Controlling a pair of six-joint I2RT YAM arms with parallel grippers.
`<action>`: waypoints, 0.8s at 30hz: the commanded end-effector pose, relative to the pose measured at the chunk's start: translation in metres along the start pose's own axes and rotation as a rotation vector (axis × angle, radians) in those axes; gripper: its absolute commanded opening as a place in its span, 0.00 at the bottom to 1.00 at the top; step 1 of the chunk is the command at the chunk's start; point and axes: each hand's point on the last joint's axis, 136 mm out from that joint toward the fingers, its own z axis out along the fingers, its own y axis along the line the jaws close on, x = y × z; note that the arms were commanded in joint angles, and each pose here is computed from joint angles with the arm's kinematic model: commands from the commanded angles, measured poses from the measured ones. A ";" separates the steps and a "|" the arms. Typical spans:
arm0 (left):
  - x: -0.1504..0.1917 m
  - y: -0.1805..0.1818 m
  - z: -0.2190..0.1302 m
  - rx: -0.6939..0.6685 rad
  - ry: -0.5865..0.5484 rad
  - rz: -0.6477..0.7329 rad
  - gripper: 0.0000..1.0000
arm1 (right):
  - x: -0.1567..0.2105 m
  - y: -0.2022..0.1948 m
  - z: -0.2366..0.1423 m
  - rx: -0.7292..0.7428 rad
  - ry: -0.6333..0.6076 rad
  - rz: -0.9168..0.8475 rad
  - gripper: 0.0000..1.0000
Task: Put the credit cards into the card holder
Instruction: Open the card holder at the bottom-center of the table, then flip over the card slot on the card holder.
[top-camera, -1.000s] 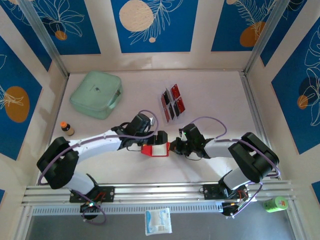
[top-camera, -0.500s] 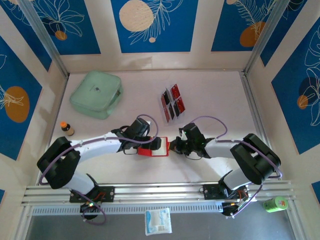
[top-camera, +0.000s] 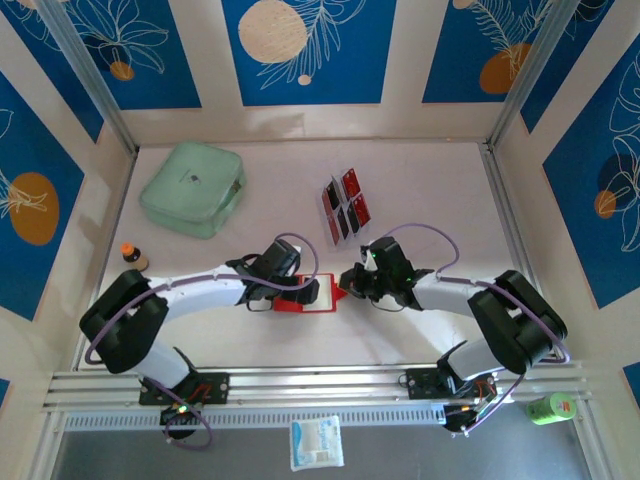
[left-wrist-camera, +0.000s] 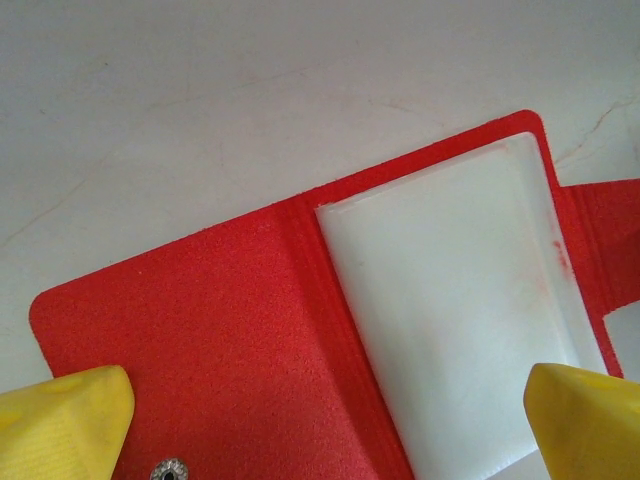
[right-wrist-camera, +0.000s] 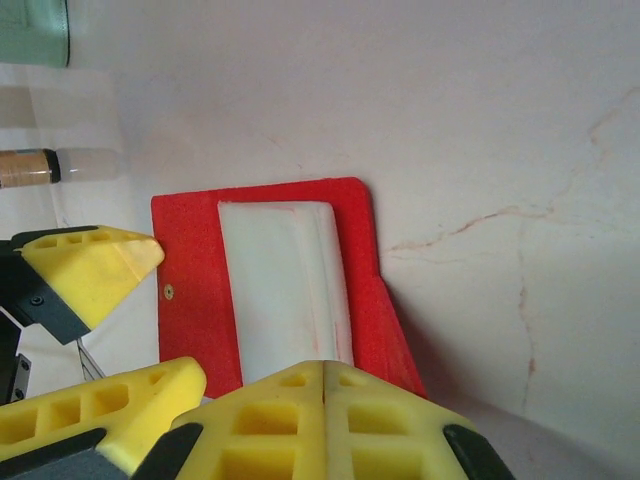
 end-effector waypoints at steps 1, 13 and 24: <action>0.007 0.011 0.006 -0.044 0.015 0.027 1.00 | 0.011 -0.016 0.003 0.028 0.038 0.015 0.00; 0.008 0.017 0.007 -0.070 -0.004 0.063 1.00 | 0.016 -0.012 0.005 0.009 0.069 0.014 0.00; 0.007 0.020 0.007 -0.076 -0.021 0.072 1.00 | 0.011 0.033 0.004 0.027 0.091 -0.147 0.00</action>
